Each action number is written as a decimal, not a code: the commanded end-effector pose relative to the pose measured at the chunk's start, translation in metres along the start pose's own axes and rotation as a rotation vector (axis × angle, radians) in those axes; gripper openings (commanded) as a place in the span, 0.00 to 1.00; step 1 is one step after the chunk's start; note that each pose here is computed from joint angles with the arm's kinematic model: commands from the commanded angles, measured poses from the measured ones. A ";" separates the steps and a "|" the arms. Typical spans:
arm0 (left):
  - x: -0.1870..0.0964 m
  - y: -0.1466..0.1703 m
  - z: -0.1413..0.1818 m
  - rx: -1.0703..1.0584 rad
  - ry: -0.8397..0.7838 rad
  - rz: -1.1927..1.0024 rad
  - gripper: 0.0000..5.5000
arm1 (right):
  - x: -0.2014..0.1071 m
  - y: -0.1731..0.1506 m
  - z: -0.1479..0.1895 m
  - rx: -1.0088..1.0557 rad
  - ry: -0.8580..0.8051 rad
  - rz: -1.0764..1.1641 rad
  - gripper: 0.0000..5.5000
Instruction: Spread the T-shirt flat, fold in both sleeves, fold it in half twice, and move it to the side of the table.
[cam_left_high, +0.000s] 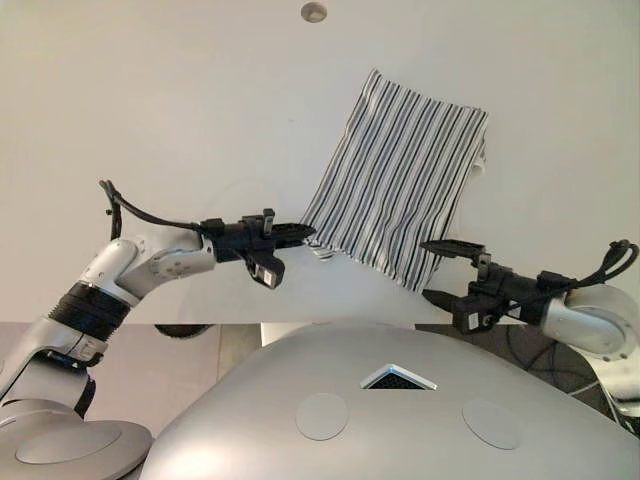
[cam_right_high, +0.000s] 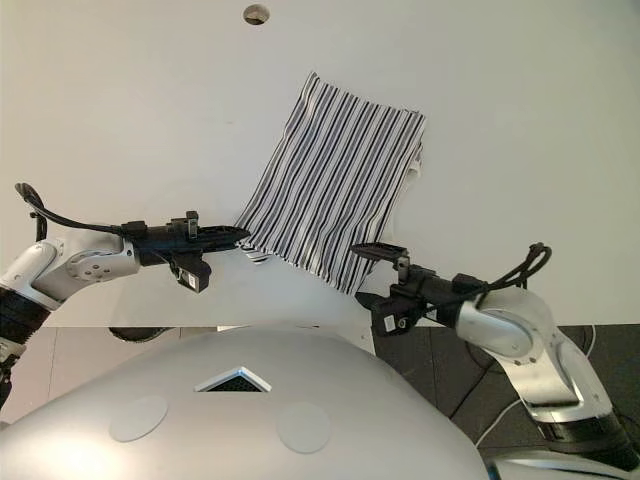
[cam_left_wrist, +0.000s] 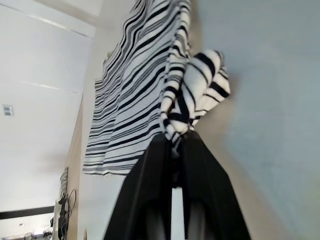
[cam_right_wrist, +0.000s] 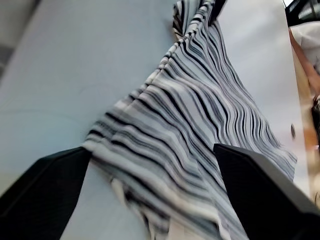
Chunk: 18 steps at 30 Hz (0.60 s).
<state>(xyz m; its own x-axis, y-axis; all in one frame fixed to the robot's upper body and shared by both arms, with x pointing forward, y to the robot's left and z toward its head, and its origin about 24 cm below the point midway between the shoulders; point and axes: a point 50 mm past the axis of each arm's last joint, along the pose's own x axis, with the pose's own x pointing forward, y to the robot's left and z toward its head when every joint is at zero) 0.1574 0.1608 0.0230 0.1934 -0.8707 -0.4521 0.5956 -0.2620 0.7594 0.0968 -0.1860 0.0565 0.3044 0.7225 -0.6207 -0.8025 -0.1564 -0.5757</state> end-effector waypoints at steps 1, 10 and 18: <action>0.002 -0.041 0.005 -0.070 0.031 -0.194 0.01 | 0.008 0.011 -0.006 -0.044 0.026 0.067 0.83; -0.002 -0.038 0.003 -0.069 0.046 -0.190 0.01 | 0.004 0.034 -0.034 -0.068 0.146 0.211 0.83; -0.006 -0.036 0.001 -0.065 0.062 -0.186 0.01 | 0.004 0.038 -0.058 -0.072 0.228 0.239 0.83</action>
<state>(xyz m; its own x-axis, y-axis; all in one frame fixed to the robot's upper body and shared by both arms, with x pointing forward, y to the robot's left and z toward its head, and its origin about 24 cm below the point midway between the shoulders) 0.1539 0.1628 0.0241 0.2002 -0.8691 -0.4523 0.6018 -0.2551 0.7568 0.1148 -0.1892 0.0457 0.3531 0.7594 -0.5464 -0.7029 -0.1701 -0.6906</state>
